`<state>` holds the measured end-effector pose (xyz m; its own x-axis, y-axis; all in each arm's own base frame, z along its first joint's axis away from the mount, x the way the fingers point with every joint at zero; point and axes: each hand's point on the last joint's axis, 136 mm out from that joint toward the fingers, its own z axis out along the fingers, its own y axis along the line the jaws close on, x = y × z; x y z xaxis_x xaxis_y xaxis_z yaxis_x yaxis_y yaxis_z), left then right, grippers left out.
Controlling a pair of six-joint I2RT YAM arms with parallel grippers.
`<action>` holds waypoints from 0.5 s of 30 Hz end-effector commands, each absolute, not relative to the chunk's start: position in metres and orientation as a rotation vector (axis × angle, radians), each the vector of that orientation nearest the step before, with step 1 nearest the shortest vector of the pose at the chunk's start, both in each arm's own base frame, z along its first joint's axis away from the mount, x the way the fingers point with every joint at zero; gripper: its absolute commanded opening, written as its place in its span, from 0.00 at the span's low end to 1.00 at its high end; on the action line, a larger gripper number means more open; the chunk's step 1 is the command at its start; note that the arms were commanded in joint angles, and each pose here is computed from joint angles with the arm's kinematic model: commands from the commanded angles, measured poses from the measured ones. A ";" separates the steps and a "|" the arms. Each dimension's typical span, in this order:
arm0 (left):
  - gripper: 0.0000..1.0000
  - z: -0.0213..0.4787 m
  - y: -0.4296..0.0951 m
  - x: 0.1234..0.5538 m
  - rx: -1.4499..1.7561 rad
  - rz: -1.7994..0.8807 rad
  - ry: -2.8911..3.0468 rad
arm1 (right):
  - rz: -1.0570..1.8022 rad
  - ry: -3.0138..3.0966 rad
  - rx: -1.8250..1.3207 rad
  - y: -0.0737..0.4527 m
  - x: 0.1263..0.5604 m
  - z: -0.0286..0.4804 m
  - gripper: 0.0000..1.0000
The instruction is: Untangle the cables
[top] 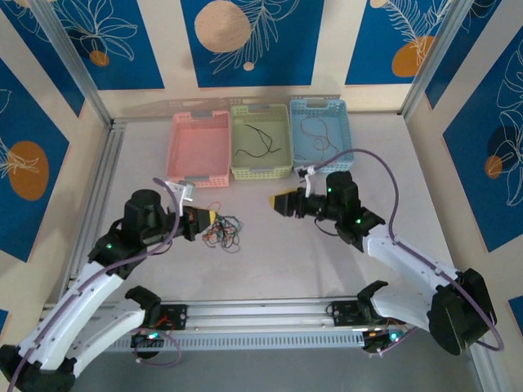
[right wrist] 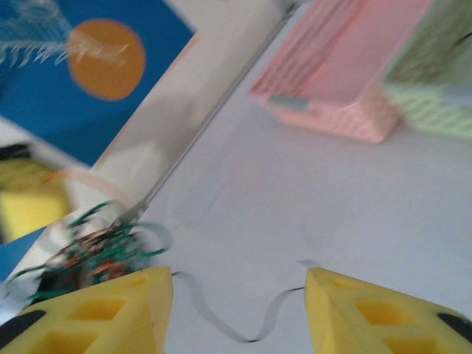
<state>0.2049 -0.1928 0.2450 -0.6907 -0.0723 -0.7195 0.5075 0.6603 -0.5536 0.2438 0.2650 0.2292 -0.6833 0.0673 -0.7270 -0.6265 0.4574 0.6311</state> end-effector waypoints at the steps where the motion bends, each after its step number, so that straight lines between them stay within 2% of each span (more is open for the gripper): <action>1: 0.00 0.254 -0.207 0.212 0.302 -1.132 2.068 | 1.360 1.977 -0.577 0.281 0.212 0.240 0.53; 6: 0.00 0.236 -0.210 0.217 0.290 -1.128 2.111 | 1.302 2.057 -0.636 0.300 0.198 0.227 0.56; 10: 0.00 0.233 -0.210 0.218 0.294 -1.125 2.120 | 1.128 2.166 -0.654 0.310 0.205 0.212 0.54; 15: 0.00 0.228 -0.207 0.217 0.308 -1.089 2.145 | 1.080 2.200 -0.730 0.329 0.200 0.208 0.53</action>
